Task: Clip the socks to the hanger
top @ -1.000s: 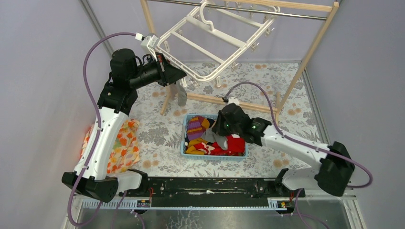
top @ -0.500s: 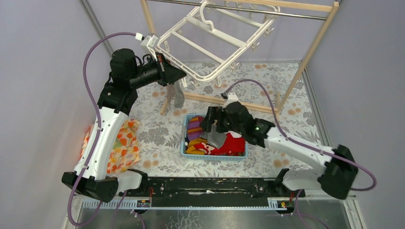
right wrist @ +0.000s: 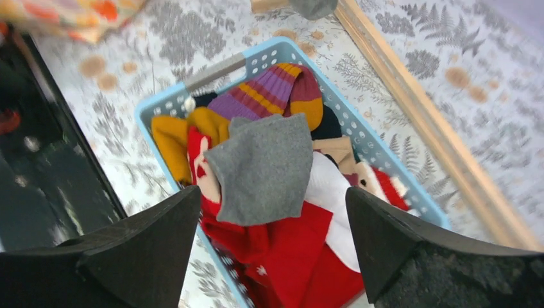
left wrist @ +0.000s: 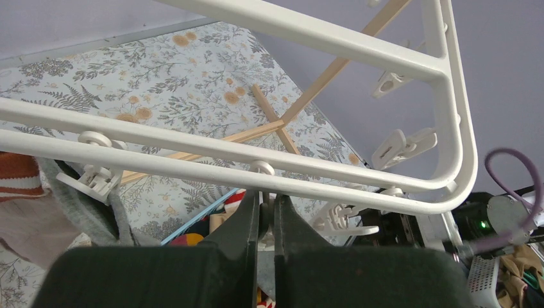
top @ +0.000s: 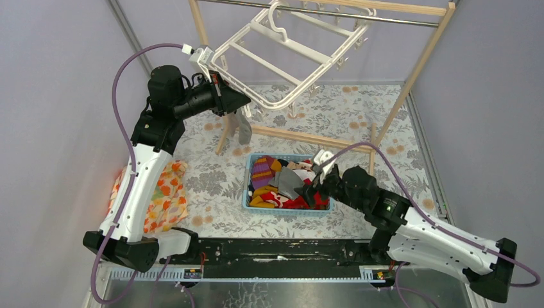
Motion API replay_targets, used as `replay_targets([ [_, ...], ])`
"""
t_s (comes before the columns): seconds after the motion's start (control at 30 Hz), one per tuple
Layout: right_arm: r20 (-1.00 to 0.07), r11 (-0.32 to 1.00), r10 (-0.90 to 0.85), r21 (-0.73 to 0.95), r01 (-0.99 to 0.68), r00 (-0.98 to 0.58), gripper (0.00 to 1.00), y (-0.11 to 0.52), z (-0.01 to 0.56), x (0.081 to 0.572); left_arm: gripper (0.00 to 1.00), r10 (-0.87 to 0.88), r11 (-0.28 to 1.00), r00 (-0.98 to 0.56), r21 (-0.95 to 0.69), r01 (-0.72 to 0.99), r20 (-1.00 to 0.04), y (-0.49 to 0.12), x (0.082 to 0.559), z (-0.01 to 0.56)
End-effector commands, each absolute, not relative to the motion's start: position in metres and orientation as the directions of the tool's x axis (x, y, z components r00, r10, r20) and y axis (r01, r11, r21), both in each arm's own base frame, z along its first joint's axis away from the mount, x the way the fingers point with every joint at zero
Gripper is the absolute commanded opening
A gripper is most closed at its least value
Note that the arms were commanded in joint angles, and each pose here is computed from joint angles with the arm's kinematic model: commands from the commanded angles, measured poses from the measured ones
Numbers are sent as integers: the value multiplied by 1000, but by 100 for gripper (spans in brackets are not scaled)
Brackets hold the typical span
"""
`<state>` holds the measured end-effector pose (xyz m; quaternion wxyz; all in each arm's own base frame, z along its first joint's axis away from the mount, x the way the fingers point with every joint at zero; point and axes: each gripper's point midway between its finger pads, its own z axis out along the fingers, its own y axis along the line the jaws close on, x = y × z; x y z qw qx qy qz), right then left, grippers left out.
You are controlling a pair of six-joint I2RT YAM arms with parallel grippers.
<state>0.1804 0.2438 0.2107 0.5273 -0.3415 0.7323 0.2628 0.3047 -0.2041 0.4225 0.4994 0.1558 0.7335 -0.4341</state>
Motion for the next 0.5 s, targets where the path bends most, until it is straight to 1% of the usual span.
replay_targets([
  [0.0,-817,437,-560,-433,-788,138,89,233,198,178,0,-196,553,-451,-478,682,-871,-207,303,424],
  [0.1,-670,316,-707,-585,-747,225,85,231,177,178,0,-197,551,-453,-481,682,-869,-207,303,424],
  [0.2,-527,195,-790,-700,-687,313,82,232,166,176,0,-196,547,-458,-485,682,-867,-208,303,424],
  [0.27,-473,151,-805,-748,-647,359,81,235,166,177,0,-192,547,-458,-482,684,-868,-208,302,425],
  [0.37,-419,100,-815,-782,-615,401,80,241,165,179,0,-189,551,-455,-477,685,-870,-207,302,425],
  [0.47,-393,64,-816,-789,-611,423,79,246,160,179,0,-188,552,-453,-475,685,-871,-207,302,427],
])
